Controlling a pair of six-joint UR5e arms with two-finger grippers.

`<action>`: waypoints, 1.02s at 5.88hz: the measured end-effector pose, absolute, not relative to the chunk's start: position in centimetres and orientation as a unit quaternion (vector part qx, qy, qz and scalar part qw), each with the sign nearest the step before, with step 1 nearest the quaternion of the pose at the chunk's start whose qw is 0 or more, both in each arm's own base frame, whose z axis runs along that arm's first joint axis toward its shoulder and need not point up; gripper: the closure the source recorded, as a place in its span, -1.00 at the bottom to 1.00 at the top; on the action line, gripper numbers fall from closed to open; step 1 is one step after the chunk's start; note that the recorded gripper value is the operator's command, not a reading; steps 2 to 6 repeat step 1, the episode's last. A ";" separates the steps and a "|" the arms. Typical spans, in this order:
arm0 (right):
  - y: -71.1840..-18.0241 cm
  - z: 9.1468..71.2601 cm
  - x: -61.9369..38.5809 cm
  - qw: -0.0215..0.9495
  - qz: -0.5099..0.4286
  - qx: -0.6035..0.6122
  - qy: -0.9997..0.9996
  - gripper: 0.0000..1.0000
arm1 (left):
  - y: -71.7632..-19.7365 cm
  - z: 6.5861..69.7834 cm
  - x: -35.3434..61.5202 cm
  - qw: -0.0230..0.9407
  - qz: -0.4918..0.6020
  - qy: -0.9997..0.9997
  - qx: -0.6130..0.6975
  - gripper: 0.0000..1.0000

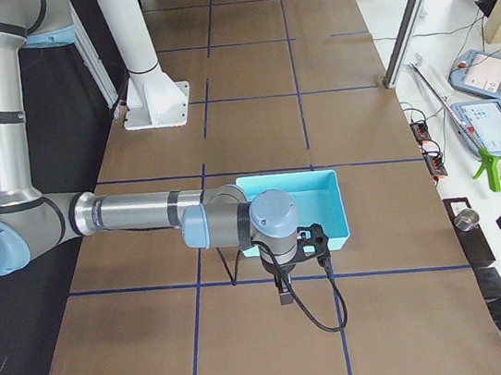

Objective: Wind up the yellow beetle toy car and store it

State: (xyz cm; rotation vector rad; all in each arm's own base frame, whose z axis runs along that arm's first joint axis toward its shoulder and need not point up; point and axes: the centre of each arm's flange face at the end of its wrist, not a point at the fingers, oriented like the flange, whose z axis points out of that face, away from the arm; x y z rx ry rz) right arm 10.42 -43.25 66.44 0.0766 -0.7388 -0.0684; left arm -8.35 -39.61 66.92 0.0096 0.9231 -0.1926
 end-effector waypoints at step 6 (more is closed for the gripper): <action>-43.2 66.4 10.4 0.931 -0.033 0.038 -0.361 -1.00 | -39.6 66.9 -8.4 0.891 -0.093 0.445 0.004 -1.00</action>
